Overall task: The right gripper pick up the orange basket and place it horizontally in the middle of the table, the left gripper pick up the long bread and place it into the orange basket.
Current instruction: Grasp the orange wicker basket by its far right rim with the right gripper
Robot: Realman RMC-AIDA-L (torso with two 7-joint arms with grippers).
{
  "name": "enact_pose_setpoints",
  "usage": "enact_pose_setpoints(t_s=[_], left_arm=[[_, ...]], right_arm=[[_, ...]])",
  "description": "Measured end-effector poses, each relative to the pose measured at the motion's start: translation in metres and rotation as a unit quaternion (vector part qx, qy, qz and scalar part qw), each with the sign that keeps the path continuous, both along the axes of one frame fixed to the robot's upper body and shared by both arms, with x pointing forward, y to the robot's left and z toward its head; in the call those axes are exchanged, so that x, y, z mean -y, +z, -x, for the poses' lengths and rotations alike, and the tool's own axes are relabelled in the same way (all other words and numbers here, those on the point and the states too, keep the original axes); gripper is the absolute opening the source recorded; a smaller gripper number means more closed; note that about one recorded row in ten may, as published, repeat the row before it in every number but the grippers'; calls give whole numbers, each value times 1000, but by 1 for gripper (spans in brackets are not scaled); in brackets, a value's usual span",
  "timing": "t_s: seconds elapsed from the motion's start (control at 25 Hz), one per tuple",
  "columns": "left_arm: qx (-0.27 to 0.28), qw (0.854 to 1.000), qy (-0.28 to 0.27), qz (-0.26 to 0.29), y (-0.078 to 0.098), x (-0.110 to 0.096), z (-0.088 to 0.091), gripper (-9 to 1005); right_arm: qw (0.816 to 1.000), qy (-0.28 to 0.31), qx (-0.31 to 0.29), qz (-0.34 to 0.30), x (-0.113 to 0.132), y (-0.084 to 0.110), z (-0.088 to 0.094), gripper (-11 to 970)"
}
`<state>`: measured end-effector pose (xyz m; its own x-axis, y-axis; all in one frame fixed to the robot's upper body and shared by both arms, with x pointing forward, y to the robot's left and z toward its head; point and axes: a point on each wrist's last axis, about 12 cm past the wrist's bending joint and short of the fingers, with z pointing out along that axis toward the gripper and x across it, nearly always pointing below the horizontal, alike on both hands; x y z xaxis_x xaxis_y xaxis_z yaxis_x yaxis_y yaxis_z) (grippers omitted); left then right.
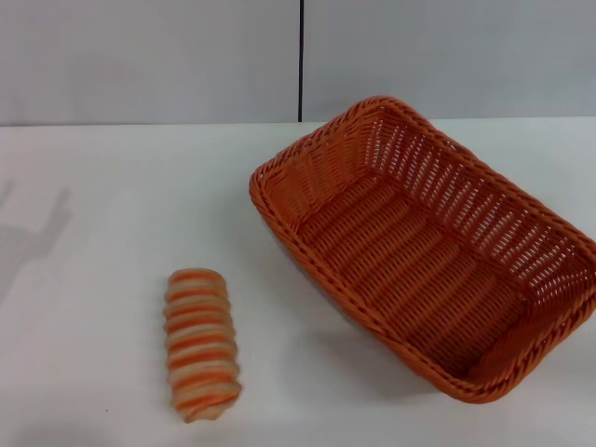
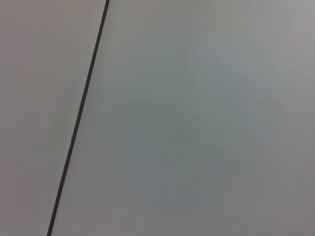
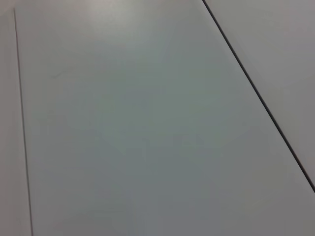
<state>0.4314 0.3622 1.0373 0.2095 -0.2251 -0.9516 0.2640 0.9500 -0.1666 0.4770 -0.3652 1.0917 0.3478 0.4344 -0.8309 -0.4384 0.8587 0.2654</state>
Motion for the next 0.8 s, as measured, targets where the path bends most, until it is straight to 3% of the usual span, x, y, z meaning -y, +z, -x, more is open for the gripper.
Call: enact_pose_setpoints(t_s=[0.48,0.8], left_arm=[[-1,1000,5,-2,0,-3,2,809],[-5,1000,6,-2,0,-2,-3,809]], right_arm=[[1000,7,-13,-11,8,2,2,760],[996,49,-79,19,39,37,-2,759]])
